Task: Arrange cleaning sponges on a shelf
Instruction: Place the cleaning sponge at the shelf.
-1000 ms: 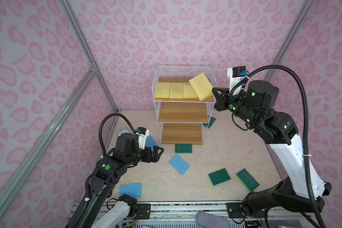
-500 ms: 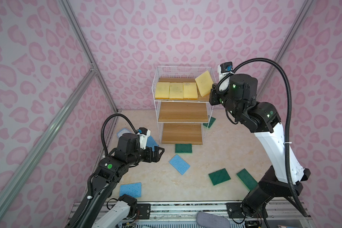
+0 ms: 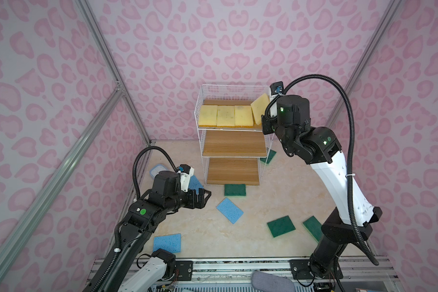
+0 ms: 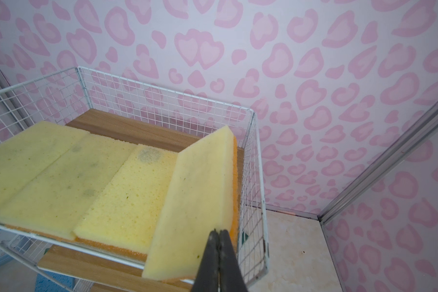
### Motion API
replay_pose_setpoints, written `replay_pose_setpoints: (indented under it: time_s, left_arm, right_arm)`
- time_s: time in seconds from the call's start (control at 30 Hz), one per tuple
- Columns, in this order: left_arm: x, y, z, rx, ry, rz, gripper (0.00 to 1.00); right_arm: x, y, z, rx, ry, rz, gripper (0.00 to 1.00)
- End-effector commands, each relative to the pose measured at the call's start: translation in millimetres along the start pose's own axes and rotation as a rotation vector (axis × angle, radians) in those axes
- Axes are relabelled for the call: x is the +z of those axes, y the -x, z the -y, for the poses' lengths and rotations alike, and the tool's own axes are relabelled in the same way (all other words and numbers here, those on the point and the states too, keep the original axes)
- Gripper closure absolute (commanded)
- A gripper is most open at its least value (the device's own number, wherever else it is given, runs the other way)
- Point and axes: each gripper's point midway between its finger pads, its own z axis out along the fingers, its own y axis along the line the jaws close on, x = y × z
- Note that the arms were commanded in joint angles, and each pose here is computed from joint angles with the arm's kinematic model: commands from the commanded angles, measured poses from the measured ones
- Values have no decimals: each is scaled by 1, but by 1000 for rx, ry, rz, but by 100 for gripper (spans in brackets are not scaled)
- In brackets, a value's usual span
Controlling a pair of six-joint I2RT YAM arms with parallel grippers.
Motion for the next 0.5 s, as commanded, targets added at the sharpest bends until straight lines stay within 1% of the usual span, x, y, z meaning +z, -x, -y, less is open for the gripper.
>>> replay_pose_setpoints:
  time_s: [0.0,0.4,0.47]
  left_arm:
    - [0,5,2,19,-13,25,3]
    - [2,1,0,19,-9,18,3]
    - [2,1,1,20,-11,20,2]
  right_arm:
    - [4,0,-2,-15,-22,3,100]
    - [17,-14,-19,-28,9,-38,100]
    - [18,-16,-20,-30,8,-44,95]
